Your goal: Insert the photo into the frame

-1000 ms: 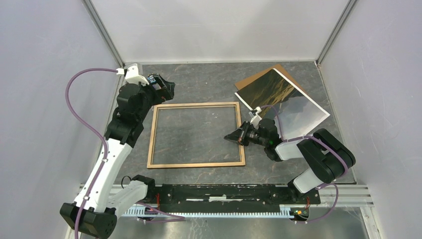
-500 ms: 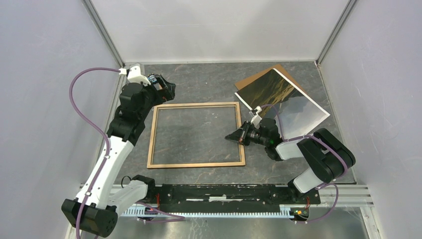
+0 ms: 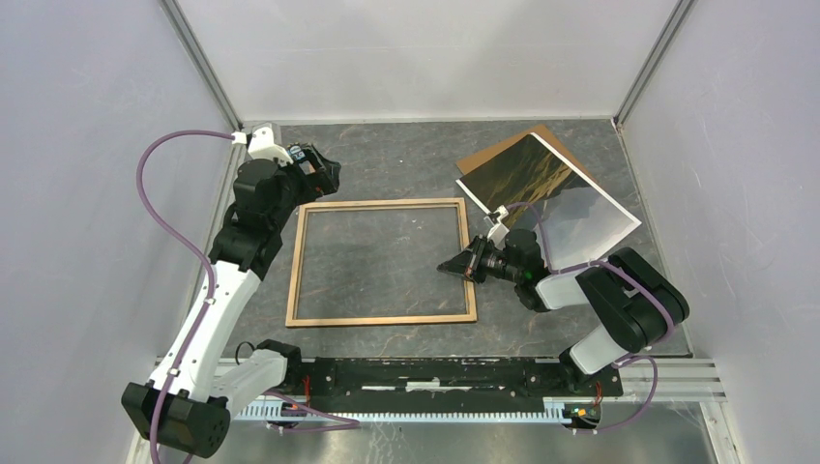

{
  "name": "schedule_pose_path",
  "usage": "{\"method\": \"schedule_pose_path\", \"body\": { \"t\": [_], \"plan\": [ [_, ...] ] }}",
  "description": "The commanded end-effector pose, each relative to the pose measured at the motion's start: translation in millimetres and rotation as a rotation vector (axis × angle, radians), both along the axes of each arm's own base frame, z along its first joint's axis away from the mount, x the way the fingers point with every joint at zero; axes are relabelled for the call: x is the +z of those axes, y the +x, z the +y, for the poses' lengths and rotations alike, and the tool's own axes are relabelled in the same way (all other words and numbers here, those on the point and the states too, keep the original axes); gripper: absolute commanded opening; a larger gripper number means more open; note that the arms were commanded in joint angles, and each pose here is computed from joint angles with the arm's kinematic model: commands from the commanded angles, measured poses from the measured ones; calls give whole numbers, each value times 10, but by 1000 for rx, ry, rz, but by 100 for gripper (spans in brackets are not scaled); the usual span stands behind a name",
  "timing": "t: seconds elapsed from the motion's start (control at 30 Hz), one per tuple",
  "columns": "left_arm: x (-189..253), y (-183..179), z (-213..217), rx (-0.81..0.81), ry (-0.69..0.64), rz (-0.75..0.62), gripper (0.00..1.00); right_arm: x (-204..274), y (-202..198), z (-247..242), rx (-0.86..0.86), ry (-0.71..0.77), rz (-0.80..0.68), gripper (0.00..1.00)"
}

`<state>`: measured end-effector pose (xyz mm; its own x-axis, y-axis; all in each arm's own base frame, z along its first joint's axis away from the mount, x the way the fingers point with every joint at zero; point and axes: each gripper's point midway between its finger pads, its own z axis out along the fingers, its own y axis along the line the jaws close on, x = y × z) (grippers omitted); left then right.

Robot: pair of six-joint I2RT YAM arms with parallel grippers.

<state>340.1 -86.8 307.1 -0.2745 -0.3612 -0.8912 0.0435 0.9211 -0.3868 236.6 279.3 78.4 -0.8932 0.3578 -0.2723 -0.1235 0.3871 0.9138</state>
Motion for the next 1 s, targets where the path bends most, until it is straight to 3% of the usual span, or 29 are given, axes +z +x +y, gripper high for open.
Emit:
{"method": "schedule_pose_path", "body": {
  "t": [0.0,0.97],
  "plan": [
    [107,43,4,-8,9,-49,100,71,-12,10,32,19,-46,0],
    [104,43,-8,-15,4,-48,100,-68,-31,-20,66,-3,-33,0]
  ]
}}
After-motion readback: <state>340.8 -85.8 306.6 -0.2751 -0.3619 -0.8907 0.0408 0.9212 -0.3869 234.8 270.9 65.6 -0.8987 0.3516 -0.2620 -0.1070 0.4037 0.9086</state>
